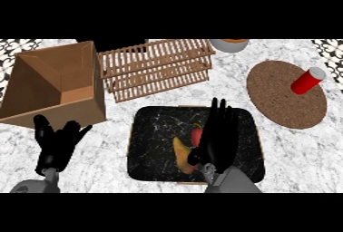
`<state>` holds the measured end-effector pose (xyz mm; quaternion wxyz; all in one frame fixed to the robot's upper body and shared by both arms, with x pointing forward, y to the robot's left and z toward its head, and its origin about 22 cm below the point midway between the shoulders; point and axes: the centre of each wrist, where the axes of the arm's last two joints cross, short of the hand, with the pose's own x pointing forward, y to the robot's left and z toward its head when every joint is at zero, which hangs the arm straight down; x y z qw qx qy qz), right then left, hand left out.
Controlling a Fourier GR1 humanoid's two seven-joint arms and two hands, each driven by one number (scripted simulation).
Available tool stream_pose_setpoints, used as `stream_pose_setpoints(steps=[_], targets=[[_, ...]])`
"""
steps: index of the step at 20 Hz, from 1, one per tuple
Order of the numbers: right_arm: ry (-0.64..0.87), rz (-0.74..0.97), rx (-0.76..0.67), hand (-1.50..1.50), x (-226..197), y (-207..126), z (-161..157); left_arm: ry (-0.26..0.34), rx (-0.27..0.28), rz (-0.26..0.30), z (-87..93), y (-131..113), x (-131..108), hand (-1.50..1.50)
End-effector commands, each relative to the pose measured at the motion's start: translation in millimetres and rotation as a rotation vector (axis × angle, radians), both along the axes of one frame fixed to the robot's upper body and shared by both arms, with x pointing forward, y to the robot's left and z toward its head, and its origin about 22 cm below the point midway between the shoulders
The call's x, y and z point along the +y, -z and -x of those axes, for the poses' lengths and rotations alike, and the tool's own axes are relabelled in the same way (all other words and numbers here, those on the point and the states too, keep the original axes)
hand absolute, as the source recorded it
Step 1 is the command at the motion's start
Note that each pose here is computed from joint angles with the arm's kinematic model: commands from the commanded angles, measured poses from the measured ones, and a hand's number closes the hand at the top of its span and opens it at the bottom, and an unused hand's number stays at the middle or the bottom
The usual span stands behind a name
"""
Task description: Pick the bell pepper from the tray and place it in the tiered shelf
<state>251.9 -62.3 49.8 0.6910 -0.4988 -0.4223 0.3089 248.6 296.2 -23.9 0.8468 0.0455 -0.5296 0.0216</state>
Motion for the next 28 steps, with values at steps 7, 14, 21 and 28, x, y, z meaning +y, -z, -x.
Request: stream_pose_setpoints(steps=[7,14,21,28], targets=[[0.209,0.042,0.031,-1.5,-3.9,35.5,-6.6,0.017,-0.01,0.004,3.7,-2.6,-7.2,0.0],[0.174,0.026,0.023,-1.5,-3.2,29.5,-34.0,0.026,0.002,-0.003,8.2,5.5,-3.0,0.0],[-0.04,0.167,0.289,1.5,-6.1,61.8,-27.2,0.014,0.001,-0.006,-14.9,-7.6,2.9,0.0],[-0.053,0.015,0.12,1.5,1.4,74.3,-14.1,0.002,0.005,-0.002,-4.1,0.8,-0.8,0.0]])
